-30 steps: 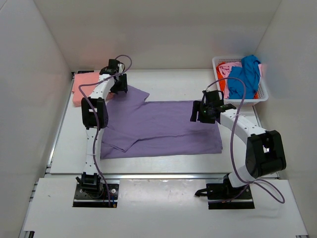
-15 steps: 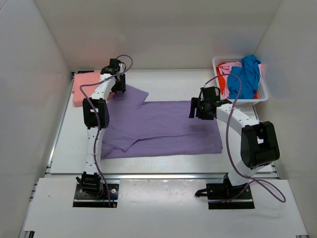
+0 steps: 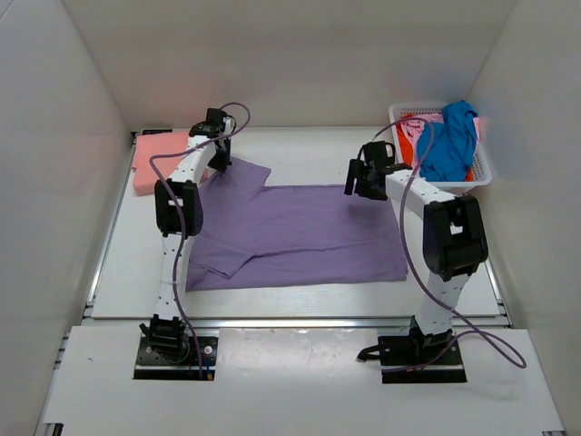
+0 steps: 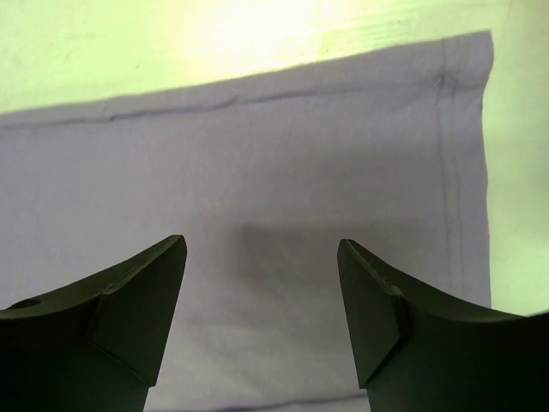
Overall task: Fold and stack the t-shirts
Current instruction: Grap the side of the flattened tshirt furthest away from the robot with both arms
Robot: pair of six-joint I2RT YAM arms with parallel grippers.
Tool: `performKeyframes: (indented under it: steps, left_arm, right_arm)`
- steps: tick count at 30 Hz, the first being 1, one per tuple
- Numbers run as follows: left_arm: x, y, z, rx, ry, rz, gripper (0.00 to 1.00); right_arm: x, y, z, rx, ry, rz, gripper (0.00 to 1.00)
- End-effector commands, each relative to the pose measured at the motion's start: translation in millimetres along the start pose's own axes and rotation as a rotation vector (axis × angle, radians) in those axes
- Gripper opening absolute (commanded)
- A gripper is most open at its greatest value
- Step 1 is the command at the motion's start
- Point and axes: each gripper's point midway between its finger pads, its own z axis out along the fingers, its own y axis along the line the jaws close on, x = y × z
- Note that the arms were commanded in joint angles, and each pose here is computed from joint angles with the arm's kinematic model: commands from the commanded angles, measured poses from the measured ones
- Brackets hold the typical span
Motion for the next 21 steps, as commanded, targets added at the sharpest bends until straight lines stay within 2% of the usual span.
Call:
performKeyframes:
  steps: [1,5,7,10,15,21]
  left_arm:
    - [0.2,-9.2,-27.6,0.02,0.019,0.035,0.0]
    - [-12.7,-15.2,-51.7,0.076,-0.029,-0.008,0.0]
    - [-4.7,-14.6,-60.7,0.102,-0.022,-0.035,0.0]
    - [-2.9,-8.0,-72.2,0.118,-0.063,-0.06,0.0]
    - [-10.3,-8.6,-95.4,0.144,-0.137,-0.078,0.0]
    - [-18.2,-10.3,-112.5,0.184,-0.154,-0.093,0.0]
  right_arm:
    - [-25.4,-9.7,9.3,0.08,-0.065,0.041,0.68]
    - [-38.5,-21.1,16.4,0.158,-0.088,0.124,0.64]
    - [-40.0,-23.8,20.6,0.198,-0.08,0.154,0.61]
    - [-48.7,-25.0,28.2,0.225,-0.098,0.199,0.6]
    - [-48.8,-37.6,43.8,0.27,-0.05,0.252,0.6]
    - [-40.3,-55.3,61.8,0.328,0.0,0.285,0.59]
